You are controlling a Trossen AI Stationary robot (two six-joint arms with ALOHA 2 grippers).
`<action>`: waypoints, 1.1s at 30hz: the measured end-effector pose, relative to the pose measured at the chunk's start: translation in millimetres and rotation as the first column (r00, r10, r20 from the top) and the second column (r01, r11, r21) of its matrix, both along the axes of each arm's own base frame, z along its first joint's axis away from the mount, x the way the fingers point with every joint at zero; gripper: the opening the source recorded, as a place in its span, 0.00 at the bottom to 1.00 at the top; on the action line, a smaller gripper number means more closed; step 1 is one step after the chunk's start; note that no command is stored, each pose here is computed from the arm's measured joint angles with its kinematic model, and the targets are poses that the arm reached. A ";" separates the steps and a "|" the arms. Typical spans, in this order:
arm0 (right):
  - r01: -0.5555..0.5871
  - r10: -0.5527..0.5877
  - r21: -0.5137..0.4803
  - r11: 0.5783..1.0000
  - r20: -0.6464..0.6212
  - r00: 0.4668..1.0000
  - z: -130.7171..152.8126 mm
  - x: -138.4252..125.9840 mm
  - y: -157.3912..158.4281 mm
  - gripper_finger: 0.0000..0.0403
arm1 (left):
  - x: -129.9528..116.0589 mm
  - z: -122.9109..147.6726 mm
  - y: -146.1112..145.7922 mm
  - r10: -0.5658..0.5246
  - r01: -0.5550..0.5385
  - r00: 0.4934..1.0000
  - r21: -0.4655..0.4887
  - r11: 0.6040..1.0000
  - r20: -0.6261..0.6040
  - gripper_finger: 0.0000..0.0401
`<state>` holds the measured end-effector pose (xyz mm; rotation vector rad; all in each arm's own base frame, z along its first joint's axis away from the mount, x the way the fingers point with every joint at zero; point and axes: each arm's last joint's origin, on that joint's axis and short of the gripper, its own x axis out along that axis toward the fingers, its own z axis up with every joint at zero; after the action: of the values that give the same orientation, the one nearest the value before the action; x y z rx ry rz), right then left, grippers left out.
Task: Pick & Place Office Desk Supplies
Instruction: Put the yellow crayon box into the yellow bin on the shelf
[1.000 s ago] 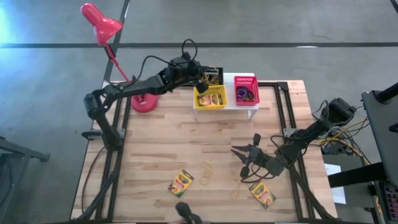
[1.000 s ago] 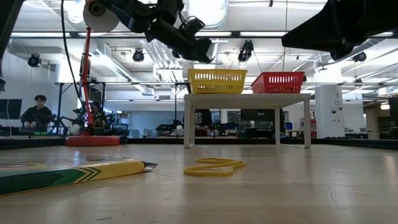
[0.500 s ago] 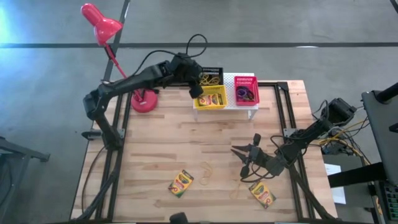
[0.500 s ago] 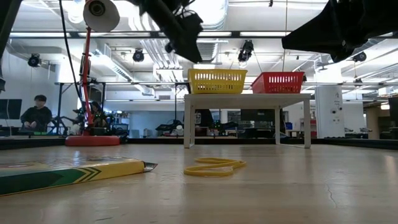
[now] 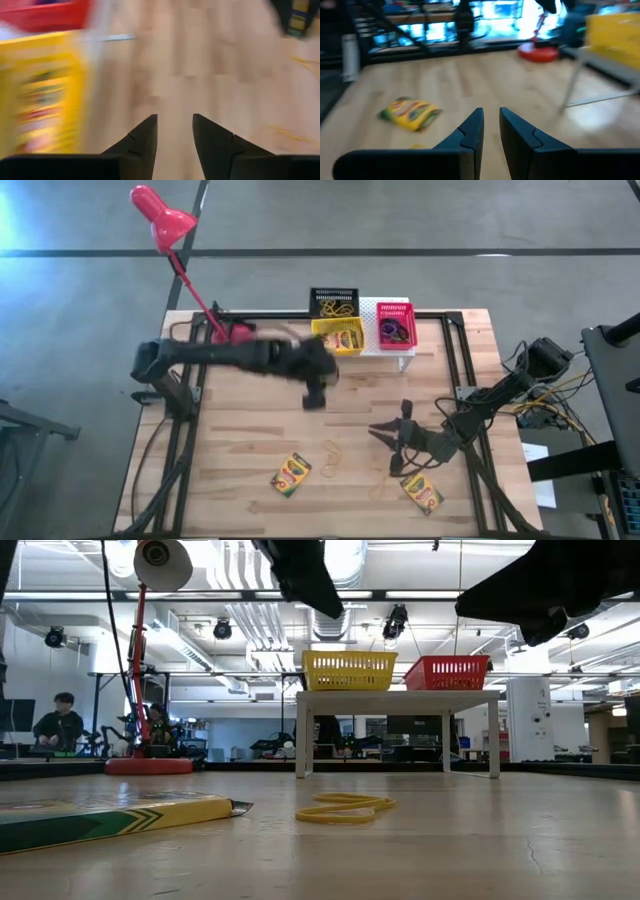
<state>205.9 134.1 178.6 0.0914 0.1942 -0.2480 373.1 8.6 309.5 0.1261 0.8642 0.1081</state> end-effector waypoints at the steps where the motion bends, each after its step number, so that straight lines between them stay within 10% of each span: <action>1: -0.036 0.036 0.018 0.999 -0.006 0.999 -0.3 0.2 1.1 0.14 | 1.2 -8.5 -13.2 -0.035 0.035 0.999 0.000 0.999 0.009 0.31; 11: -0.205 0.300 0.340 0.918 -0.256 0.919 -20.1 -6.3 7.8 0.20 | -13.9 -93.6 -97.7 -0.230 0.239 0.955 -0.025 0.971 0.187 0.31; 17: 0.013 0.446 0.603 0.798 -0.604 0.660 -19.8 -20.2 16.3 0.26 | -29.1 -125.4 -102.6 -0.161 0.196 0.955 -0.120 0.973 0.248 0.31; 22: 0.076 0.579 0.713 0.697 -0.622 0.527 -3.8 -35.7 45.0 0.26 | -35.1 -136.0 -100.2 -0.081 0.127 0.965 -0.177 0.976 0.248 0.31; 33: 0.079 0.543 0.693 0.717 -0.626 0.560 -3.9 -67.6 70.6 0.14 | -33.5 -134.1 -98.6 -0.046 0.094 0.959 -0.157 0.983 0.280 0.31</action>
<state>138.2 204.7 174.7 0.6781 1.2388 0.1176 339.6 -90.0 175.5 -0.0177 0.5859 -0.0150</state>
